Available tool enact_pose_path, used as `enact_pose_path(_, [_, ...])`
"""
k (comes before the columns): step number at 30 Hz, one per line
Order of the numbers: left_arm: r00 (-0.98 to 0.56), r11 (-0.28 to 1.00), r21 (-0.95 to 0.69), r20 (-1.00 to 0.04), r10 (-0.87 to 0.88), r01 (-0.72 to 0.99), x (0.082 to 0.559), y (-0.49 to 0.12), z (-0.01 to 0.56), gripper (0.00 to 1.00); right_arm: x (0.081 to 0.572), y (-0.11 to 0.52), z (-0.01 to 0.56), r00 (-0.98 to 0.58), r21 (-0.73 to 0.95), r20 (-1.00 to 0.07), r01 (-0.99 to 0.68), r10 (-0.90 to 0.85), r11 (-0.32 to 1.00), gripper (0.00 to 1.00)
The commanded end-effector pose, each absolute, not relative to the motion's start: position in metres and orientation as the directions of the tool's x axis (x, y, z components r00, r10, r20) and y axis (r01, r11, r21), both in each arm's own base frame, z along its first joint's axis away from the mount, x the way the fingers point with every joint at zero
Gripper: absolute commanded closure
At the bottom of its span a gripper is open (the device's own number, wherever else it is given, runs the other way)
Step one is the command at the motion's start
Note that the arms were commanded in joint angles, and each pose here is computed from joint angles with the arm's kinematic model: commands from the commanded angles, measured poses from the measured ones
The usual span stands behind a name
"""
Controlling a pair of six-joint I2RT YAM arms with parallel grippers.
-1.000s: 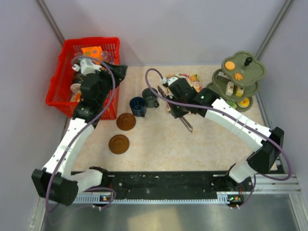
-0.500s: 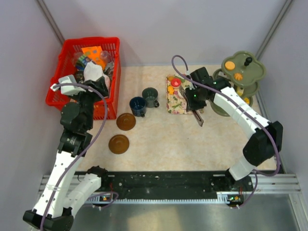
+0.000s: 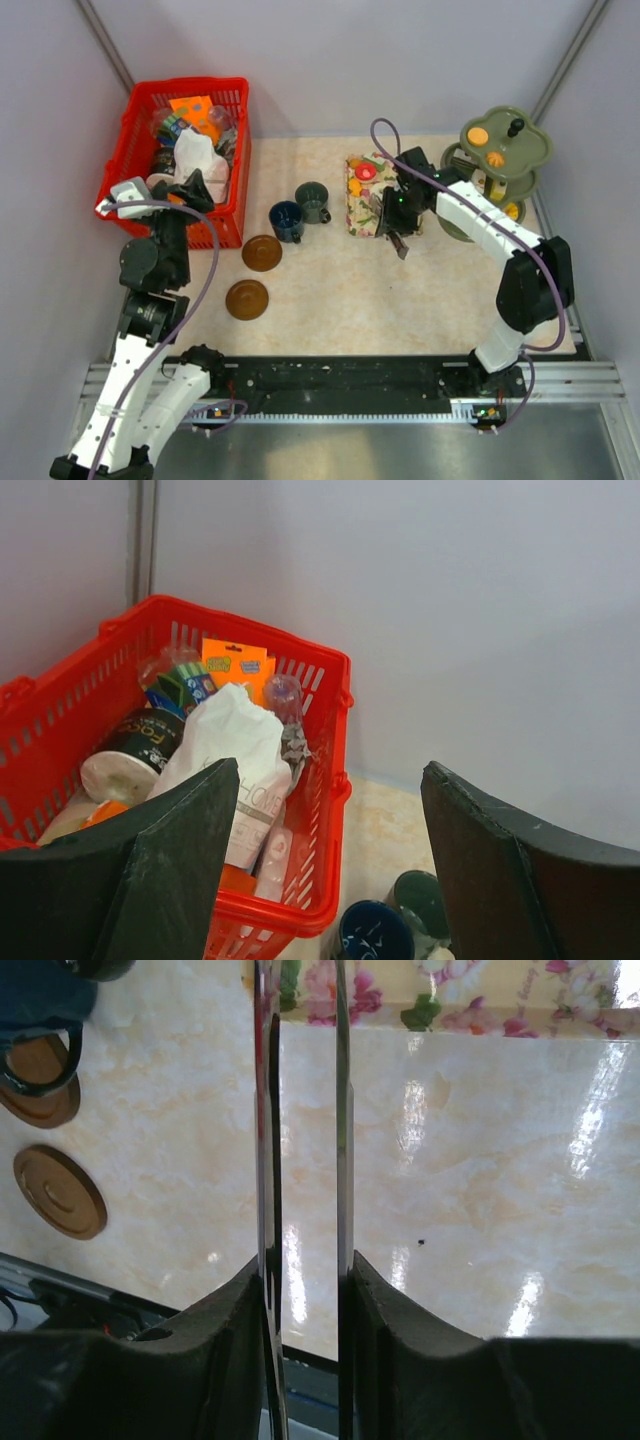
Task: Serve the afternoon tea
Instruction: Adjust the dessert on the tray.
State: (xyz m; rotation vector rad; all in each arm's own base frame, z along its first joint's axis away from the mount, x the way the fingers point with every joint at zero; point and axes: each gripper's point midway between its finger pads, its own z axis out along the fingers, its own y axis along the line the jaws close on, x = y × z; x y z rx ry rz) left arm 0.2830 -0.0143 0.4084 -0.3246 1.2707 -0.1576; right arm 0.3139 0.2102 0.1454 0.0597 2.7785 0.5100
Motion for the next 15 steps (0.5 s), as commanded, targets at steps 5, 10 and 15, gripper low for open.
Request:
enact_pose_path(5, [0.372,0.944,-0.317,-0.89,-0.264,-0.089,0.275,-0.004,0.421,0.21,0.335,0.212,0.165,-0.894,0.506,-0.302,0.144,0.331,0.851,0.61])
enact_pose_path(10, [0.375,0.944,-0.318,-0.888,-0.265,-0.086,0.274,-0.004,0.421,0.21,0.345,0.206,0.16,-0.861,0.575,-0.262,0.224,0.437,0.787,0.61])
enact_pose_path(15, [0.376,0.945,-0.317,-0.888,-0.265,-0.084,0.274,-0.005,0.421,0.21,0.353,0.208,0.155,-0.835,0.64,-0.204,0.281,0.511,0.715,0.61])
